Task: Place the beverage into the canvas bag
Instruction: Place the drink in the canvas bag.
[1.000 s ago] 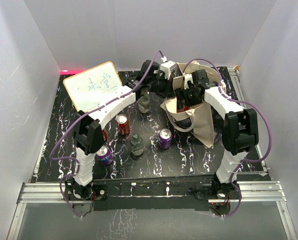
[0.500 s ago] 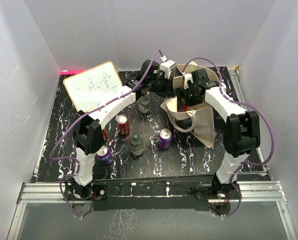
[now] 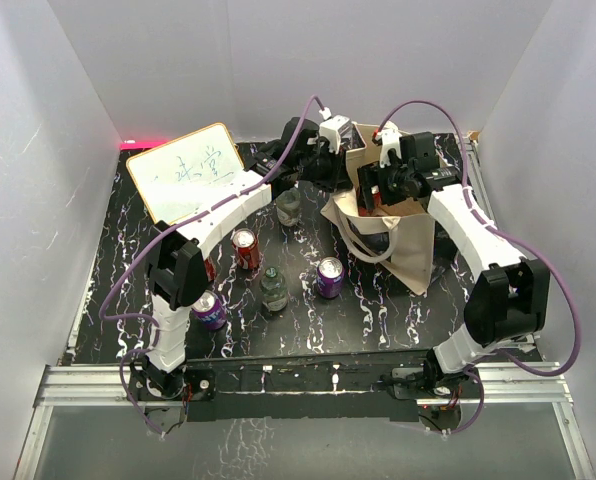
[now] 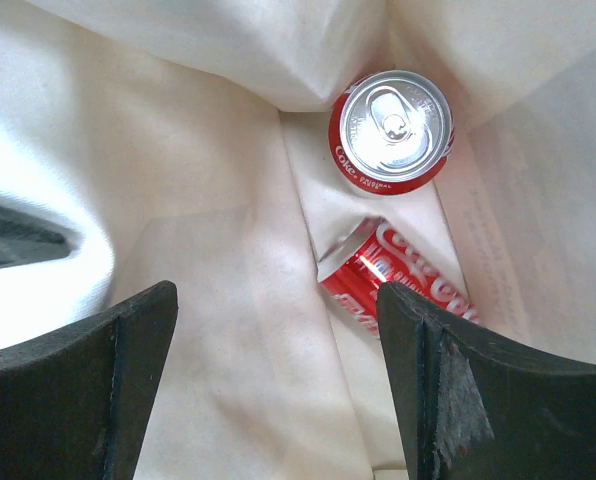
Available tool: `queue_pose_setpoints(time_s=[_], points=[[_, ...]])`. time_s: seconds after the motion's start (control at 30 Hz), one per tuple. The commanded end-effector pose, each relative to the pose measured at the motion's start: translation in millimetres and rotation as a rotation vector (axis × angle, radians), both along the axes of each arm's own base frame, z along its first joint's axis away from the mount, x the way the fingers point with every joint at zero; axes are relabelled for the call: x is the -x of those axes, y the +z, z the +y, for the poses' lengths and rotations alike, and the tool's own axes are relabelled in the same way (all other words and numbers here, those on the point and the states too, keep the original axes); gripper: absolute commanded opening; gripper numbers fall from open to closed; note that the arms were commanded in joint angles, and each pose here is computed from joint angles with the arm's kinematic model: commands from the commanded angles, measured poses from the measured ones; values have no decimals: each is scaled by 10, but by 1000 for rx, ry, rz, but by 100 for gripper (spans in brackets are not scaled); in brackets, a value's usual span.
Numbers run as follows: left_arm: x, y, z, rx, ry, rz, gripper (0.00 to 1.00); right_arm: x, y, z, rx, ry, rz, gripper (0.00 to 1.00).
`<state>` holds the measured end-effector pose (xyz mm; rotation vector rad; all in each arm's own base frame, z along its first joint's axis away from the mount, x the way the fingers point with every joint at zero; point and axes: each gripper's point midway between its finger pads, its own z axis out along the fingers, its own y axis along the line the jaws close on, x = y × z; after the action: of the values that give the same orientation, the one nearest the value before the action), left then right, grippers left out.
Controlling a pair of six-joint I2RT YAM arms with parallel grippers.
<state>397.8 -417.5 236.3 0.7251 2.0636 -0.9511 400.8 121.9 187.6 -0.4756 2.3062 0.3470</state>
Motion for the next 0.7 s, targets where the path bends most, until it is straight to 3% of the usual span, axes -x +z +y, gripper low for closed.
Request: queue_pose_setpoints(time_s=[0.0, 0.2, 0.43, 0.67], points=[[-147, 256, -15, 38, 29, -71, 8, -120, 465, -52, -6, -13, -157, 83], [-135, 272, -34, 46, 17, -75, 11, -121, 729, -52, -24, -25, -207, 83], [-133, 295, -46, 51, 10, -80, 13, -85, 680, -52, -26, -25, -188, 83], [-119, 324, -65, 64, 0, -78, 22, -106, 935, -15, -53, -22, -216, 83]])
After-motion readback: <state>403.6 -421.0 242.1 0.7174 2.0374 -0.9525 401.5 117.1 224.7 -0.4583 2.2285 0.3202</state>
